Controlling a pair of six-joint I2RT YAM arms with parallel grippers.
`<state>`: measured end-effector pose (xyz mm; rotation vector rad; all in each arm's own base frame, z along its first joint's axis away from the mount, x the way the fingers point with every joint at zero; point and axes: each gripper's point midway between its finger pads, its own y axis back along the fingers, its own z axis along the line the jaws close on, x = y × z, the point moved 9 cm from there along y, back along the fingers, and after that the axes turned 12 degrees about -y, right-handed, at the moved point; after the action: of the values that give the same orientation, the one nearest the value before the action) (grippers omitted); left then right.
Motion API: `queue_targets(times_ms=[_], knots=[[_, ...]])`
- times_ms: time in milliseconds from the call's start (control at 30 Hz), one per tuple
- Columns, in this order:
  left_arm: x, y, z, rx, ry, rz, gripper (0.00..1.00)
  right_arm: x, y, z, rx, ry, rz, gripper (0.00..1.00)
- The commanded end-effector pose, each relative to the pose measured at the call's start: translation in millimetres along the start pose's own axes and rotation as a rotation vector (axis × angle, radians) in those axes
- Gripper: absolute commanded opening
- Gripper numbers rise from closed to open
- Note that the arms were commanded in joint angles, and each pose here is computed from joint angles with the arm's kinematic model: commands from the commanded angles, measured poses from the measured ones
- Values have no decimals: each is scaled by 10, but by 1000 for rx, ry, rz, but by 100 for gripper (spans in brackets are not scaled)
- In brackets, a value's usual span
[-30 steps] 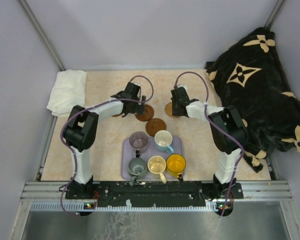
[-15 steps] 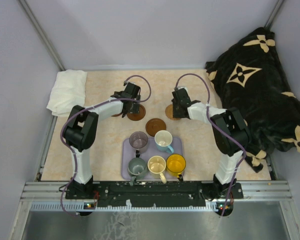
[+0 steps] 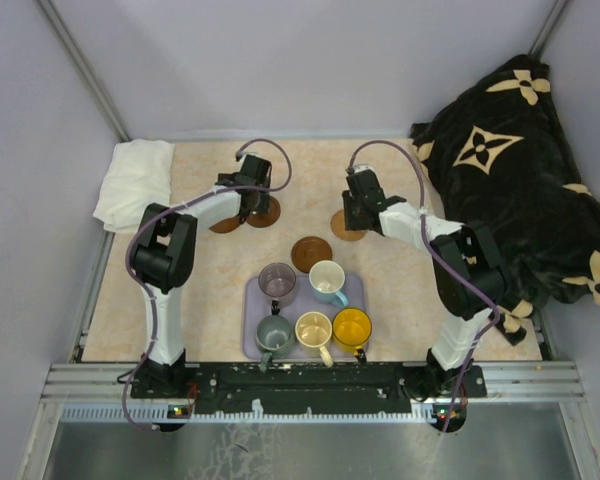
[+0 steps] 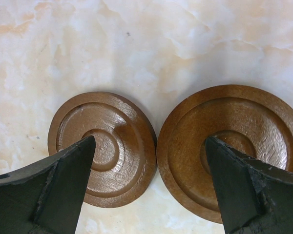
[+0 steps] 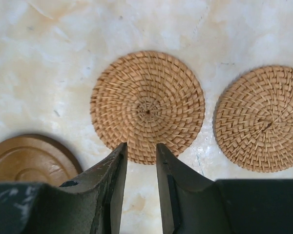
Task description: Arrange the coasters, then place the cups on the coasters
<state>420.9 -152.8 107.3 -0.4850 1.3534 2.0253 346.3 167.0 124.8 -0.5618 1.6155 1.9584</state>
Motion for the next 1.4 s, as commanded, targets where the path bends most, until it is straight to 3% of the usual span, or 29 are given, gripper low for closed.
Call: queue_targets(times_ms=[0,233,567,1033,1367], knots=[[-38,-74,61,-7,16,-2,100,-377,384,267,-144,30,-129,32],[18,-28,96,29,39,-3,99,-169,467,592,-221,136,-86,31],[192,67,-1,135,59,27,100,180,412,789,-308,133,19,25],[528,133,-303,168,-32,107,100,517,257,839,-286,136,121,19],[712,147,-307,132,-60,147,100,611,211,793,-272,126,150,19]])
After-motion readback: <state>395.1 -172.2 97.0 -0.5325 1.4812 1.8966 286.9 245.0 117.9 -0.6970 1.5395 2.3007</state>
